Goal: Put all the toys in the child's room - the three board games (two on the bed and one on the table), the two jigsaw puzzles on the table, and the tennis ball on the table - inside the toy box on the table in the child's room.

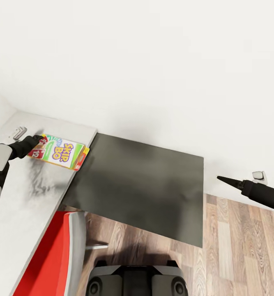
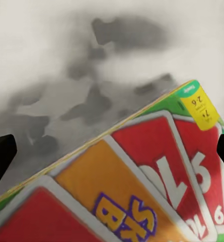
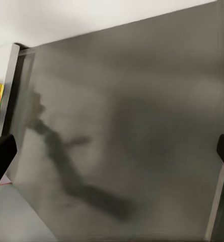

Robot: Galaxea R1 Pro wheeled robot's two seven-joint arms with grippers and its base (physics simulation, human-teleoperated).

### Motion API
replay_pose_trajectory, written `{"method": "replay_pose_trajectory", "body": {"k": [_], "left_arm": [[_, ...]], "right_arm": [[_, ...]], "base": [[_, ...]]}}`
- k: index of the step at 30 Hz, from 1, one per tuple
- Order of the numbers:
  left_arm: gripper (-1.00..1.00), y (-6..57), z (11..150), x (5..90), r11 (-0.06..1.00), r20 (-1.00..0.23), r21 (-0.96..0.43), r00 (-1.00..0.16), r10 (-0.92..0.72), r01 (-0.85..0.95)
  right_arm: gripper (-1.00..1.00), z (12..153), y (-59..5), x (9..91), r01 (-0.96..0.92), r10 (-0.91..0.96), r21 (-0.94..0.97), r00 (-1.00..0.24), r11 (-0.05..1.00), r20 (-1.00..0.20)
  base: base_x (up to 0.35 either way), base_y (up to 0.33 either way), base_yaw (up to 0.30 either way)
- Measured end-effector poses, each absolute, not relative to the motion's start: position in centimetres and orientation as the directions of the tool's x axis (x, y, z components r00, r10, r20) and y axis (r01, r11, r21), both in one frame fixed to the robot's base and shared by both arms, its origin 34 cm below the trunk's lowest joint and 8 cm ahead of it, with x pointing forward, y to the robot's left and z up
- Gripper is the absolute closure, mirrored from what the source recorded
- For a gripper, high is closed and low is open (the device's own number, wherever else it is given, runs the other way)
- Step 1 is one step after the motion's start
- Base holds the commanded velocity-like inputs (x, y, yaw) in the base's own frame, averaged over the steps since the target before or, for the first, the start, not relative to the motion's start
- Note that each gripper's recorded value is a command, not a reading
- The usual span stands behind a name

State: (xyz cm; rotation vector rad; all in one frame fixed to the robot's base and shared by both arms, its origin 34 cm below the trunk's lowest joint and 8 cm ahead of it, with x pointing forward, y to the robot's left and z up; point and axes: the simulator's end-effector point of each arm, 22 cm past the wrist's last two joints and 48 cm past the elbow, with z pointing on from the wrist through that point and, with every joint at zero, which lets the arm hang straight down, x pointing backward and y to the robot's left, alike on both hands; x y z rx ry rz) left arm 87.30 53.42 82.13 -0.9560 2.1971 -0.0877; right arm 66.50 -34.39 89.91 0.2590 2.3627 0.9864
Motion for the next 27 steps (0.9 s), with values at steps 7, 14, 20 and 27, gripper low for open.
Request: {"method": "replay_pose_trajectory", "body": {"k": [7,14,20,27], "left_arm": [[-1.00,53.34,82.13,87.35,0.721,-0.594,-0.331,-0.459,-0.661,-0.609],[-1.00,53.37,82.13,87.33,0.721,-0.594,-0.331,-0.459,-0.661,-0.609],[-1.00,53.41,82.17,87.34,0.720,-0.595,-0.332,-0.458,-0.661,-0.609],[-1.00,53.44,82.21,87.35,0.721,-0.596,-0.331,-0.458,-0.660,-0.609]], "right_arm": [[-1.00,89.90,-34.38,66.50,-0.036,0.376,0.703,-0.824,0.711,-0.423],[-1.00,89.90,-34.38,66.50,-0.036,0.376,0.703,-0.824,0.711,-0.423],[-1.00,89.90,-34.37,66.50,-0.036,0.376,0.703,-0.824,0.710,-0.423],[-1.00,89.89,-34.35,66.49,-0.036,0.376,0.703,-0.825,0.710,-0.422]], "base": [[0.000,0.000,-0.051],[0.000,0.000,-0.014],[0.000,0.000,-0.004],[0.000,0.000,-0.046]]}}
